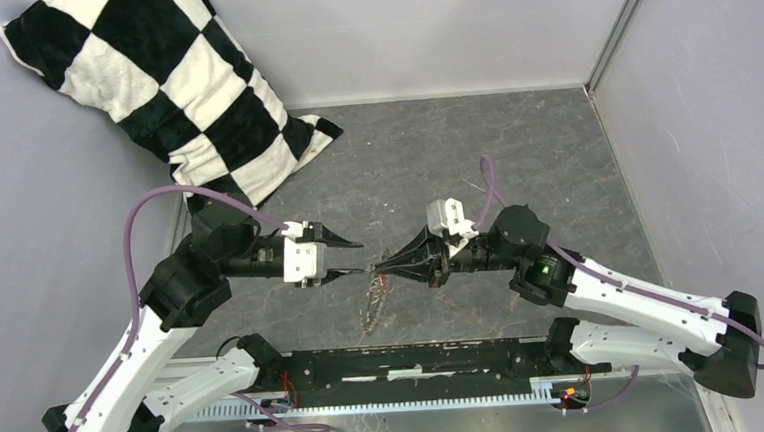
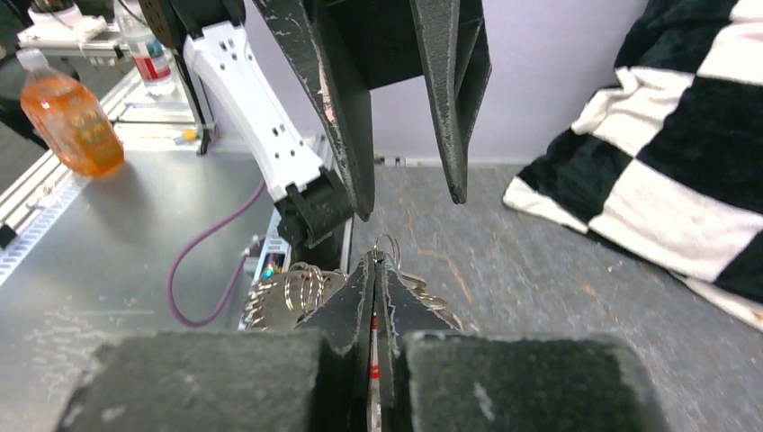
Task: Put the keys on the keyring
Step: Adjust the key on the keyring.
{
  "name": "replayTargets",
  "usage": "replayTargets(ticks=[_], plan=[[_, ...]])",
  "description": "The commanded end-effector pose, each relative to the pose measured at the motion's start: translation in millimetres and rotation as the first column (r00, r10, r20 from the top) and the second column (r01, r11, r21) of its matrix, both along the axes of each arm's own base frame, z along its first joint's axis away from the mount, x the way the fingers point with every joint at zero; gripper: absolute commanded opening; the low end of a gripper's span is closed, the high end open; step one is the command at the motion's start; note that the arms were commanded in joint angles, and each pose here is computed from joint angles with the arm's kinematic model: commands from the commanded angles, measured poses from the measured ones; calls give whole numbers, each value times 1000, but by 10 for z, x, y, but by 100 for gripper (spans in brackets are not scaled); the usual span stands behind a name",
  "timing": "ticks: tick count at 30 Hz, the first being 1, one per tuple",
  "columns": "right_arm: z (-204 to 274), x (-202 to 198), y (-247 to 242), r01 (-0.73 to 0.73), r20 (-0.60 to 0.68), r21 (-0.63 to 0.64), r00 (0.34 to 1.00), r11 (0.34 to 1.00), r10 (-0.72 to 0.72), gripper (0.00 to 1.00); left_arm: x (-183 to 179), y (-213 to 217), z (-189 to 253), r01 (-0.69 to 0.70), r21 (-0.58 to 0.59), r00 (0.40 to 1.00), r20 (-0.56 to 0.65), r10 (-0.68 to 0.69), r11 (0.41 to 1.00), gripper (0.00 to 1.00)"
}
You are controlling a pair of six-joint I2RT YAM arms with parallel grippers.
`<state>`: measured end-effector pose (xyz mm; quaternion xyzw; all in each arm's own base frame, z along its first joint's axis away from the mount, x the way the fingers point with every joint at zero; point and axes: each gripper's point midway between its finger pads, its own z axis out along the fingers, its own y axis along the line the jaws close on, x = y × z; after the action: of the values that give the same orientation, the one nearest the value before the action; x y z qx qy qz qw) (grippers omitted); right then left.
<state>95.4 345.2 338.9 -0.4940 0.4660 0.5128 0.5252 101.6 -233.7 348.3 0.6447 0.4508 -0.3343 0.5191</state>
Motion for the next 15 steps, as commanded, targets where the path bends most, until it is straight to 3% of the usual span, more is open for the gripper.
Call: replayTargets(ticks=[1,4,7,10,13,15], plan=[[677,-52,-143,4,47,323,999,946,-20,1,-63,-61,249,26,-85,1000,-11,-27,996,45],[714,-27,-194,26,39,387,998,922,-45,0,-142,-47,230,65,-73,998,-15,-66,995,35],[757,-32,-222,27,47,415,998,909,-51,0,-157,10,125,74,-24,997,16,-74,997,35],[788,-51,-236,14,58,419,997,908,-42,0,-82,63,96,32,-3,997,67,-32,999,38],[795,-88,-236,-16,46,427,999,904,-4,0,41,67,137,-23,-23,993,117,26,999,49],[787,-106,-219,-31,35,426,999,904,18,0,136,51,208,-63,-60,987,143,71,996,50]])
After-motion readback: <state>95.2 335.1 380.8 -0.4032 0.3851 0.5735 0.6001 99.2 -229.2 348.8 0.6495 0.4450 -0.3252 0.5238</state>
